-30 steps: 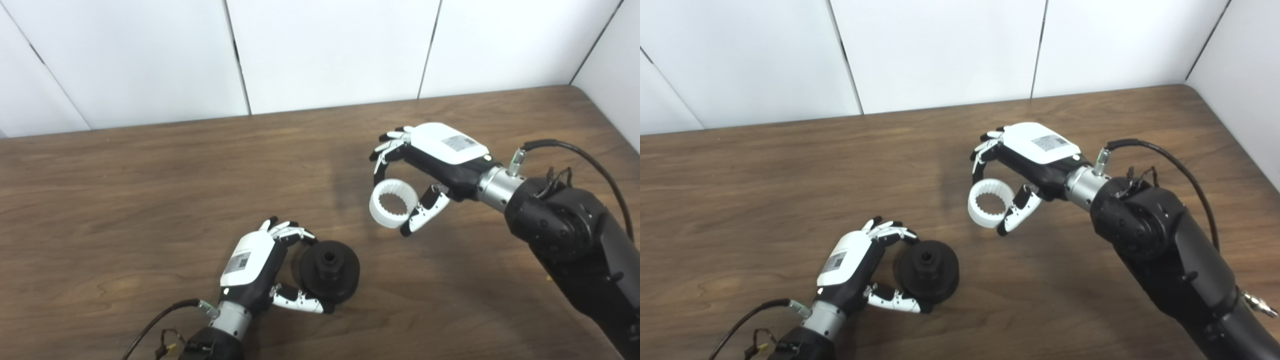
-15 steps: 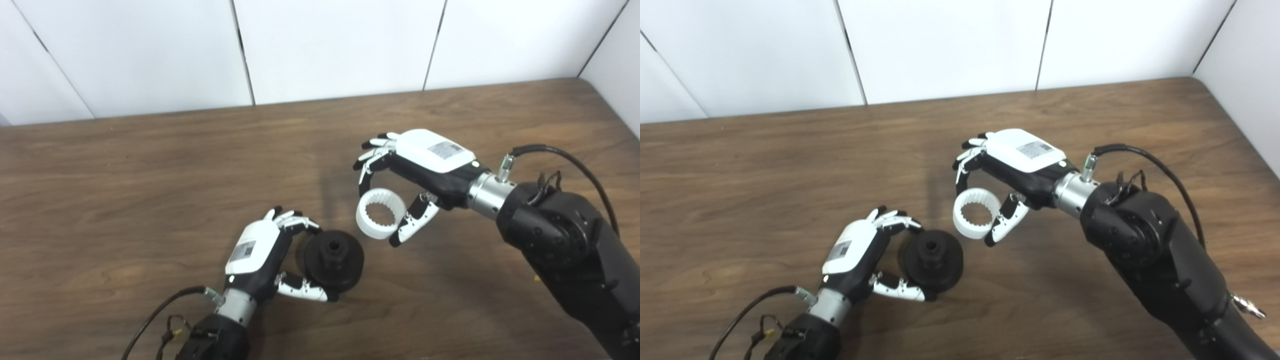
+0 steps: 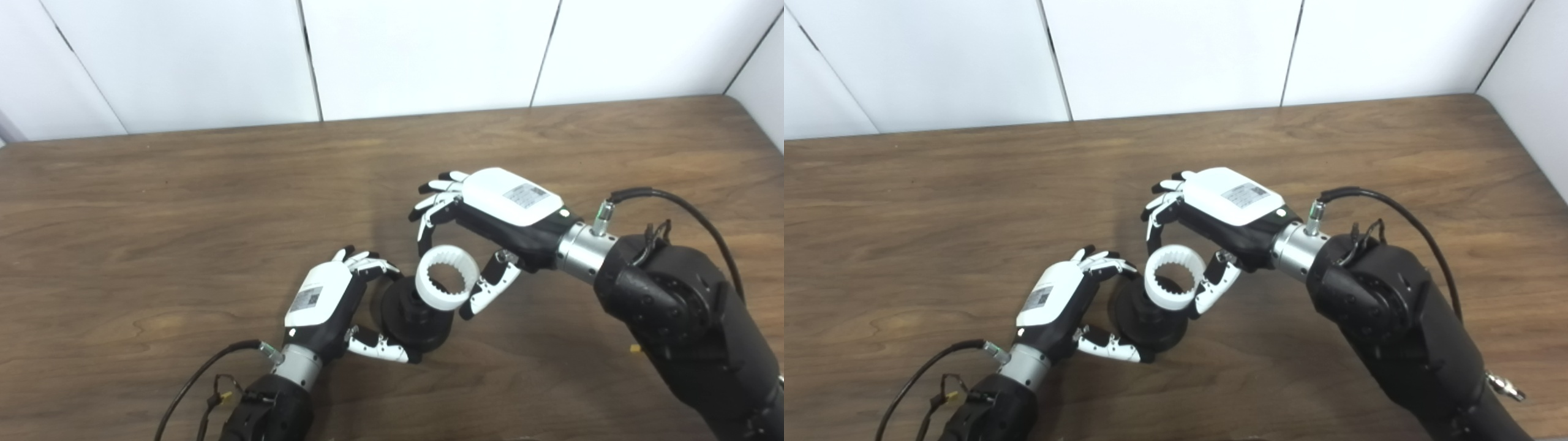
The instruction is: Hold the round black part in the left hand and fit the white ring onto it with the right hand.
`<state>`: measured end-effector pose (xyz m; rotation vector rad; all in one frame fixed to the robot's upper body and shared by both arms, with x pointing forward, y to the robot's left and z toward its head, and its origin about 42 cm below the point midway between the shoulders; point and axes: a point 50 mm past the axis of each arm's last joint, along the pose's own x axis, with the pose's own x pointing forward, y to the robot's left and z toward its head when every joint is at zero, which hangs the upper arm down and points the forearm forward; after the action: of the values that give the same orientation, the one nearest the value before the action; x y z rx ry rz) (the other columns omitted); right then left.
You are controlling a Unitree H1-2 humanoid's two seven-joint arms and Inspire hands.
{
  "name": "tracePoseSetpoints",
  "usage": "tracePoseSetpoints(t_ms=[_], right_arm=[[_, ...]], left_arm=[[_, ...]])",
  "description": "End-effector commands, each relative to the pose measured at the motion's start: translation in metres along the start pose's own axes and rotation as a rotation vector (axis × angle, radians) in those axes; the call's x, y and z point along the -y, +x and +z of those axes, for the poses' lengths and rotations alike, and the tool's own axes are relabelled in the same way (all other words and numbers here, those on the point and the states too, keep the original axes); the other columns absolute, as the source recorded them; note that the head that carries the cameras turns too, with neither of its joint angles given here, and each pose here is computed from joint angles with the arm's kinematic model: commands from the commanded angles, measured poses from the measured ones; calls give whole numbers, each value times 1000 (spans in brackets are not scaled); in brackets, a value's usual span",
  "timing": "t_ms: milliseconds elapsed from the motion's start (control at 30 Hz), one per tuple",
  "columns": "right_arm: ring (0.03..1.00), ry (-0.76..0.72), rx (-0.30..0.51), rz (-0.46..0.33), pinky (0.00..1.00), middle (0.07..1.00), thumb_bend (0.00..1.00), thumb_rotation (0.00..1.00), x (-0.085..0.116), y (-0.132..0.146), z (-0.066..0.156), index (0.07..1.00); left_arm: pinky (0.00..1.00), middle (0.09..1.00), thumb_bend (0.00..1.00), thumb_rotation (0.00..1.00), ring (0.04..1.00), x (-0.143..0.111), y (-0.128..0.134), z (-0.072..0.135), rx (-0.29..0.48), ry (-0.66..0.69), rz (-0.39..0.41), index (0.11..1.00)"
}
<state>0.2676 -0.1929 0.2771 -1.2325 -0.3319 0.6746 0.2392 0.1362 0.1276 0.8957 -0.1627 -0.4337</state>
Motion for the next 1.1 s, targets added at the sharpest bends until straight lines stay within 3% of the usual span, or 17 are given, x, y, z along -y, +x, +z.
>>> tracePoseSetpoints(t_ms=[0,433,1067], right_arm=[[935,-31,31,-38,985,812,526,141,9,1,7,482],[938,-3,46,-5,987,803,526,140,-10,6,11,482],[931,7,-2,19,997,812,525,138,-38,15,-13,483]], left_arm=[[1000,780,525,58,885,-2,6,6,20,-5,3,481],[1000,777,525,59,878,-3,6,11,26,0,9,481],[1000,780,525,59,880,-4,6,18,32,0,11,481]])
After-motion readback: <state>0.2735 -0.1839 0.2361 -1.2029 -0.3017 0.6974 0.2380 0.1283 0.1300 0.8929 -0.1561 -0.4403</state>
